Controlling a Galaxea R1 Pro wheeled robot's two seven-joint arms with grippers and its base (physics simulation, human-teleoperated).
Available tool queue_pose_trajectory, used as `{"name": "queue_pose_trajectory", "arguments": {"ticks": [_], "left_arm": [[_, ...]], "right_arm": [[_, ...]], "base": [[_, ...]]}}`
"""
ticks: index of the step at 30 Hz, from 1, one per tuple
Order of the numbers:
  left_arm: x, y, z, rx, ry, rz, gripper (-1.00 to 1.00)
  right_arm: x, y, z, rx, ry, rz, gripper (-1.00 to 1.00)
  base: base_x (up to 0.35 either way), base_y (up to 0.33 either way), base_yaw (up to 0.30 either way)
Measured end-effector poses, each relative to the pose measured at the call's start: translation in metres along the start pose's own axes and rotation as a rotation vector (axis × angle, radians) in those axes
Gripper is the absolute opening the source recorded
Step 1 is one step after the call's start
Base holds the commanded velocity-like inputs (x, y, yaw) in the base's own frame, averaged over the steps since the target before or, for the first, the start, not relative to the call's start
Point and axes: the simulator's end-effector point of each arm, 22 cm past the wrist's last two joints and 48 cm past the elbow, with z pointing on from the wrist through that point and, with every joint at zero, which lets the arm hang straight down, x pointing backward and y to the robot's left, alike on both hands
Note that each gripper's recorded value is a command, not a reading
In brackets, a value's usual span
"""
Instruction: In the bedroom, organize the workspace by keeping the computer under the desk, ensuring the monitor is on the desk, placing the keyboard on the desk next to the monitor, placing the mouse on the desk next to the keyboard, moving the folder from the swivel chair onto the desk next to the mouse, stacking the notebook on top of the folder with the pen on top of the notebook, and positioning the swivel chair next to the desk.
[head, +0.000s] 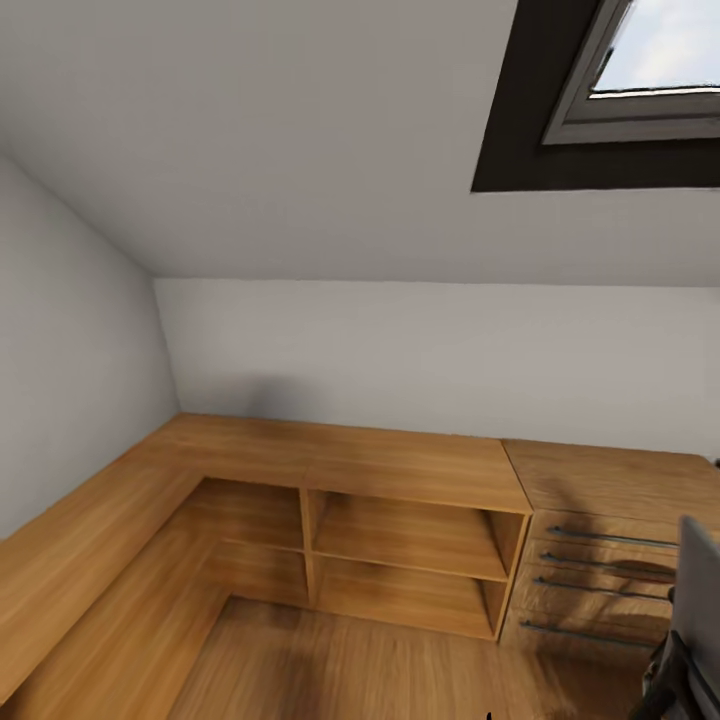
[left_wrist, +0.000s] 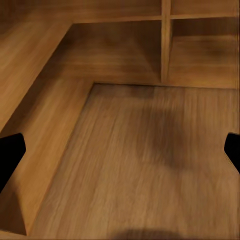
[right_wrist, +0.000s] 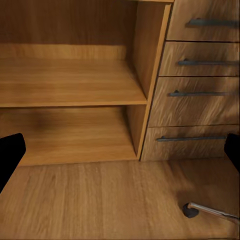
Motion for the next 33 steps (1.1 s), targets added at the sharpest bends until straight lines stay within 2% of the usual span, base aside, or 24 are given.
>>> {"name": "queue_pose_trajectory", "arguments": {"ticks": [6, 15, 18, 19, 22, 28, 33], "left_arm": [[-0.001, 0.000, 0.000, 0.000, -0.004, -0.001, 1.00], [-0.005, -0.001, 0.001, 0.002, -0.016, -0.004, 1.00], [-0.006, -0.001, 0.001, 0.002, -0.020, -0.005, 1.00], [-0.007, -0.001, 0.001, 0.002, -0.022, -0.006, 1.00], [-0.010, -0.001, 0.002, 0.001, -0.033, -0.009, 1.00], [-0.020, 0.001, 0.002, -0.003, -0.077, -0.024, 1.00], [-0.023, 0.001, 0.003, -0.004, -0.088, -0.026, 1.00]], "right_arm": [[-0.003, 0.004, 0.001, -0.028, -0.010, -0.017, 1.00], [-0.007, 0.024, -0.001, -0.131, -0.035, -0.079, 1.00], [-0.001, 0.026, -0.008, -0.176, -0.033, -0.118, 1.00], [0.004, 0.030, -0.016, -0.215, -0.029, -0.147, 1.00], [0.011, 0.035, -0.025, -0.249, -0.024, -0.169, 1.00], [0.013, 0.037, -0.030, -0.268, -0.024, -0.182, 1.00], [0.011, 0.037, -0.030, -0.270, -0.030, -0.182, 1.00]], "base": [[0.001, 0.001, -0.298], [0.000, 0.000, -0.269], [0.000, 0.000, -0.211], [0.000, 0.000, -0.192], [0.000, 0.000, -0.189], [0.000, 0.000, -0.189], [0.000, 0.039, -0.189]]}}
